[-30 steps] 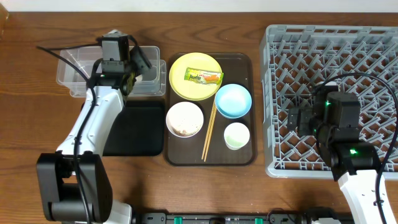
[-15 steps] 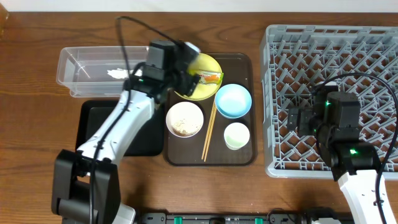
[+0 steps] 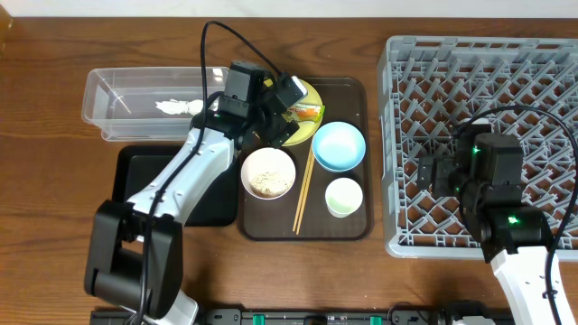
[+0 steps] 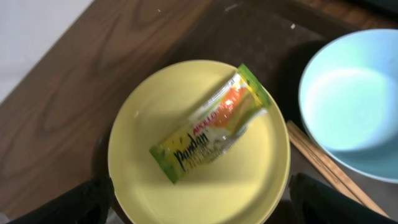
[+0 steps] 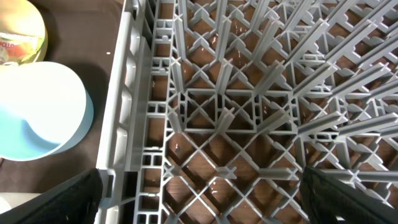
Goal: Sort waste into correct bins and load items into the dishwasher rack
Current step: 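Return the left gripper to the yellow plate and grasp the snack wrapper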
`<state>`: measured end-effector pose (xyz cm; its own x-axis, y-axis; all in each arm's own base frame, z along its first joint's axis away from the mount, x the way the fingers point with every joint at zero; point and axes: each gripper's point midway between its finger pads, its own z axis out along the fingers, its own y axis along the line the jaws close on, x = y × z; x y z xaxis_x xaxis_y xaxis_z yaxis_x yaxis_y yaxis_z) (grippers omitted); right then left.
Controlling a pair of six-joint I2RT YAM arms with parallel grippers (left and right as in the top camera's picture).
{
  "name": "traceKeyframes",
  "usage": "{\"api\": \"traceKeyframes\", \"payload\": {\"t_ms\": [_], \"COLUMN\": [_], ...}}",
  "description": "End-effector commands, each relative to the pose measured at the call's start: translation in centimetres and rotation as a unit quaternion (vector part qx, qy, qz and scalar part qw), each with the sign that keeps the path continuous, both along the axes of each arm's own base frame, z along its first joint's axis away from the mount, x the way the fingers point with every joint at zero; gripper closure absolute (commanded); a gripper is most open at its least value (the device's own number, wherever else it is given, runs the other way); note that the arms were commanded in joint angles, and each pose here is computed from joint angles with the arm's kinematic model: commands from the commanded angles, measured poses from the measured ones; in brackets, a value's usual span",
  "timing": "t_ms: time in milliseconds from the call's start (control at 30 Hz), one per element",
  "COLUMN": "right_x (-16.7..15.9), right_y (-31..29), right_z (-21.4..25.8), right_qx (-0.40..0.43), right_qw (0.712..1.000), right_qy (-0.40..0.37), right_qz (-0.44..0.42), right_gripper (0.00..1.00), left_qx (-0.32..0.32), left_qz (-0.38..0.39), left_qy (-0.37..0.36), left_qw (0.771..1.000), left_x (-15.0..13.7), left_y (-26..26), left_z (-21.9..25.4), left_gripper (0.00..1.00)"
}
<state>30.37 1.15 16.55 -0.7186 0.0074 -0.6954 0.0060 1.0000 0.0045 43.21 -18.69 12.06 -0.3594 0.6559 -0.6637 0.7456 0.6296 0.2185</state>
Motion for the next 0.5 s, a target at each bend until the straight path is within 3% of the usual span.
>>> {"api": "traceKeyframes", "payload": {"t_ms": [0,467], "right_x": [0.3,0.3], "right_y": [0.5,0.5], "right_z": [1.1,1.1], "right_qx": [0.006,0.006], "right_qw": [1.0,1.0], "right_qy": [-0.014,-0.014], "right_qz": [0.003,0.003], "right_gripper": [0.01,0.01], "left_qx": [0.014,0.052], "left_qz": [-0.029,-0.025], "left_qy": [-0.009,0.067], "left_qw": [0.999,0.996], "left_x": [0.7,4.3], "left_y": [-0.6,-1.6], "left_z": [-1.4,-4.3], "left_gripper": [0.06,0.06]}}
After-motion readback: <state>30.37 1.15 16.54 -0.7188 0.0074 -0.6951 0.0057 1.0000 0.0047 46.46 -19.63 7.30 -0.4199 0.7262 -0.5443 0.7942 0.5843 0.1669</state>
